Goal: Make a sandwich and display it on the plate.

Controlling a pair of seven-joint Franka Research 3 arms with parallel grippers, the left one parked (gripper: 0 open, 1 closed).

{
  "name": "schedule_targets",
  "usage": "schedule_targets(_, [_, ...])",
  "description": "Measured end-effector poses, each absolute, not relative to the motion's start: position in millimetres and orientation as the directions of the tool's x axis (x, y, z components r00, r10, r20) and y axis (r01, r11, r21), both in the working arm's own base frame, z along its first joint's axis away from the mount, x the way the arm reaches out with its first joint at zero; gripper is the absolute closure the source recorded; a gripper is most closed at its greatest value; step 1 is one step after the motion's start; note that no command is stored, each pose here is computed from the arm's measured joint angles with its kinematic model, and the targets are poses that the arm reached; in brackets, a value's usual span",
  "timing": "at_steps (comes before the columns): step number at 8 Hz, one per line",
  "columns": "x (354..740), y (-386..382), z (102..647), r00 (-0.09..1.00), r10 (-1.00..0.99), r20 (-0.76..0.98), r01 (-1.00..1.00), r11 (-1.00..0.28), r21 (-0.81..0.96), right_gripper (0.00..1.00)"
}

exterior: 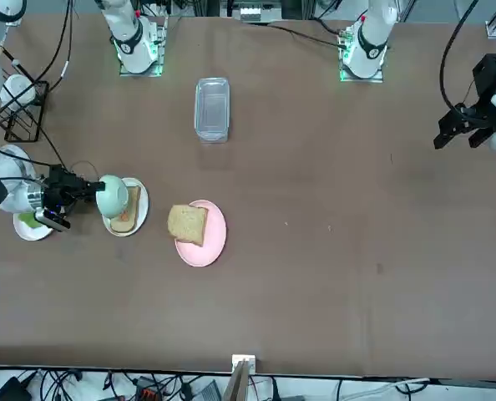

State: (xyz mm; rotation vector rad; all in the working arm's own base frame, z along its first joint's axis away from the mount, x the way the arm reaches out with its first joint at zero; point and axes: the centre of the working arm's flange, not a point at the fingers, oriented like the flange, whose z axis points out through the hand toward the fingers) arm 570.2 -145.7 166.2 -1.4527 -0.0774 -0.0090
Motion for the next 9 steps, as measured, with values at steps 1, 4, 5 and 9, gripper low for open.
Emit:
schedule_targets(1, [570.7, -143.7, 168.7, 0.997, 0.039, 0.073, 0.067, 0.141, -0.988, 0.96])
schedule_targets(4, [566.1, -137.4, 160.1, 0.994, 0.042, 0.098, 0.087, 0.202, -0.976, 0.96])
schedule_targets(5, [564.8, -136.1, 157.4, 0.994, 0.043, 0.099, 0.088, 0.214, -0.973, 0.96])
schedule_targets(9, [591.9, -172.7, 191.2, 0.975, 0.107, 0.193, 0.185, 0.081, -0.979, 0.96])
